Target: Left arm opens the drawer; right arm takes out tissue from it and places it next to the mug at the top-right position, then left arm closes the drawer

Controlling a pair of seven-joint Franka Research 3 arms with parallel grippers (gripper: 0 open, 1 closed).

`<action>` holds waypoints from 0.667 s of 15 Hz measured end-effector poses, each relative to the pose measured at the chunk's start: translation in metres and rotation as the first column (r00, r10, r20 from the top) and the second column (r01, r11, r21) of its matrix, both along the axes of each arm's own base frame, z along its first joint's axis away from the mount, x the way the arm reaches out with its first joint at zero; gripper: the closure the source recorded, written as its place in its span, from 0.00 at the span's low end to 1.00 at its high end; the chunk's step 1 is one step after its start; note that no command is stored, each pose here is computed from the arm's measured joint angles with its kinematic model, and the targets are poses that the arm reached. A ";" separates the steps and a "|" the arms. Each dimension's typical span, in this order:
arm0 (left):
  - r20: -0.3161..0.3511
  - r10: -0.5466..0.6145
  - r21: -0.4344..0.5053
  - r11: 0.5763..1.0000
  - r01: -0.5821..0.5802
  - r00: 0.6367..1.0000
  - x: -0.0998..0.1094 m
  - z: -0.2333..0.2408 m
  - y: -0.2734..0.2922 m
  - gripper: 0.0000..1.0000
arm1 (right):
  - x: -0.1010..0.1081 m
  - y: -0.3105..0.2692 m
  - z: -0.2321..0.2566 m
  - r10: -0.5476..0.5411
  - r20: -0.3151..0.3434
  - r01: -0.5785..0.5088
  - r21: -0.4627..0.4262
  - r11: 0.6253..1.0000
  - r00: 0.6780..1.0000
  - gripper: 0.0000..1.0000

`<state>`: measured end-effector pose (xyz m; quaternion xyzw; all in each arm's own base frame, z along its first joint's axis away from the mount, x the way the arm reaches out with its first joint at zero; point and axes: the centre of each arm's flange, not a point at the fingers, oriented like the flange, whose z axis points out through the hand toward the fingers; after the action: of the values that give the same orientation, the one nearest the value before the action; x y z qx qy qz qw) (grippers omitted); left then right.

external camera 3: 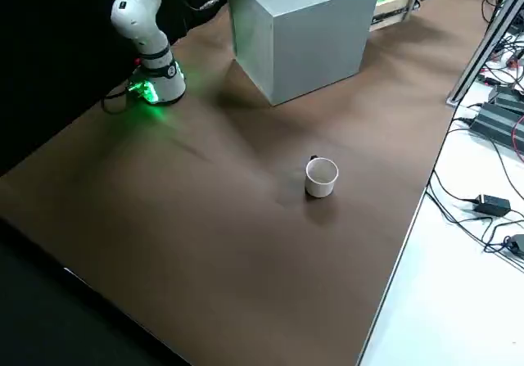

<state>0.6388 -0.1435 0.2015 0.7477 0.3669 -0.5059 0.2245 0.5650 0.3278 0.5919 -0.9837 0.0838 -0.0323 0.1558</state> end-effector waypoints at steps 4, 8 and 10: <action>0.068 0.050 0.082 0.995 -0.055 0.996 0.026 0.050 0.042 0.99 | -0.013 0.052 -0.007 -0.071 0.002 0.071 0.028 0.997 0.998 0.00; 0.195 0.092 0.110 0.987 -0.115 0.976 0.035 0.144 0.094 0.88 | -0.024 0.113 -0.021 -0.135 0.039 0.135 0.011 0.991 0.990 0.00; 0.282 0.034 0.168 0.982 -0.084 0.959 0.021 0.214 0.118 0.77 | -0.033 0.156 -0.038 -0.150 0.109 0.151 0.004 0.989 0.983 0.00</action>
<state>0.6599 -0.0260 0.4156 0.8170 0.3977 -0.3543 0.2211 0.5316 0.4843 0.5537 -0.9717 0.1492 -0.0978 0.1551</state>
